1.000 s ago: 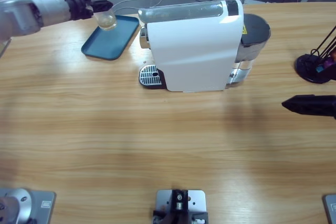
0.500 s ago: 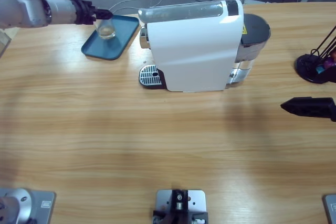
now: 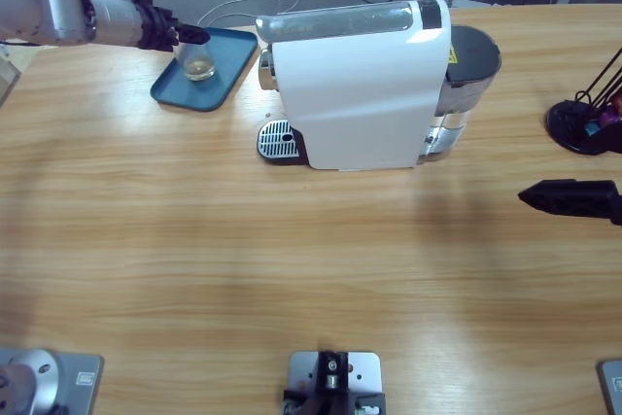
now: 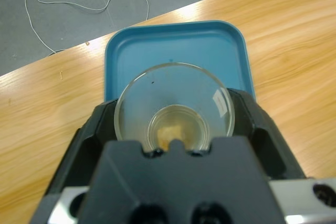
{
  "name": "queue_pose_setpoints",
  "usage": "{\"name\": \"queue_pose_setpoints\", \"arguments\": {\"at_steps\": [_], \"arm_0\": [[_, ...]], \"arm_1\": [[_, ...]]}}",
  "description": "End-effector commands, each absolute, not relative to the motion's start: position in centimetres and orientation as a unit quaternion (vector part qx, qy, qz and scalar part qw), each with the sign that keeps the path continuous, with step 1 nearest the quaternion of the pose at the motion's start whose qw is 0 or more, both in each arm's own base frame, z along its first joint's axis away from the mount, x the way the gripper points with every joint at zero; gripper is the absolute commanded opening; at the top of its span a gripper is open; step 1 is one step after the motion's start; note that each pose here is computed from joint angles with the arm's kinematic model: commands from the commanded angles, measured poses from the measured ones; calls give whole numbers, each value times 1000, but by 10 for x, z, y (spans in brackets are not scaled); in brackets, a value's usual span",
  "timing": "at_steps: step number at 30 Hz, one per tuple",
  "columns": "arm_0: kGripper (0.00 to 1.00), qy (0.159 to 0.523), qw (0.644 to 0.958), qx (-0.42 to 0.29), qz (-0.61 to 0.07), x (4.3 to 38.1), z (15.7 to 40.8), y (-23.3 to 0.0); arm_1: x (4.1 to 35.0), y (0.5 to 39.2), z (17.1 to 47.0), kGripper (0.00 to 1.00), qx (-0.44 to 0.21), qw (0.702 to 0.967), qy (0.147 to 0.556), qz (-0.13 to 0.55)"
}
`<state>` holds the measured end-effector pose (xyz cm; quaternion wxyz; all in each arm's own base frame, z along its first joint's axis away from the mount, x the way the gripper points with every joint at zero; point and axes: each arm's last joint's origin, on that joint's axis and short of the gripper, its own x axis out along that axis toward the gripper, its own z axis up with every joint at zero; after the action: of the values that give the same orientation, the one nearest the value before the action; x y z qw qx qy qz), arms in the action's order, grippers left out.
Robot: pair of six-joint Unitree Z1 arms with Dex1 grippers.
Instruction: Pour coffee
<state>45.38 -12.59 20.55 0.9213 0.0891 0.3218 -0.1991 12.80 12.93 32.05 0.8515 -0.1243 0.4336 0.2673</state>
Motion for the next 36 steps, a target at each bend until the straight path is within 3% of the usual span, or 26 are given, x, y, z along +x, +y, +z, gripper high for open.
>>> {"name": "queue_pose_setpoints", "arguments": {"at_steps": [1,5,9,12,16,20,23,29,36], "arm_0": [[991,356,909,97,-196,437,187,-125],[991,332,918,95,-197,418,218,-120],[991,283,934,92,-199,385,268,-113],[991,239,944,79,-212,326,319,-110],[991,252,931,57,-257,227,347,-109],[991,286,902,60,-318,134,337,-96],[991,316,884,54,-341,97,316,-82],[991,316,883,55,-343,69,299,-60],[991,326,873,52,-358,70,299,-63]], "arm_1": [[132,131,309,1000,-136,847,448,253],[132,130,315,1000,-133,853,437,253],[126,123,324,1000,-125,863,419,253],[118,114,331,1000,-120,871,404,251],[104,98,331,1000,-116,878,393,249],[92,84,324,1000,-121,881,384,249],[91,82,322,1000,-127,883,378,248],[96,89,319,1000,-142,874,388,255],[95,88,319,1000,-142,873,386,262]]}}
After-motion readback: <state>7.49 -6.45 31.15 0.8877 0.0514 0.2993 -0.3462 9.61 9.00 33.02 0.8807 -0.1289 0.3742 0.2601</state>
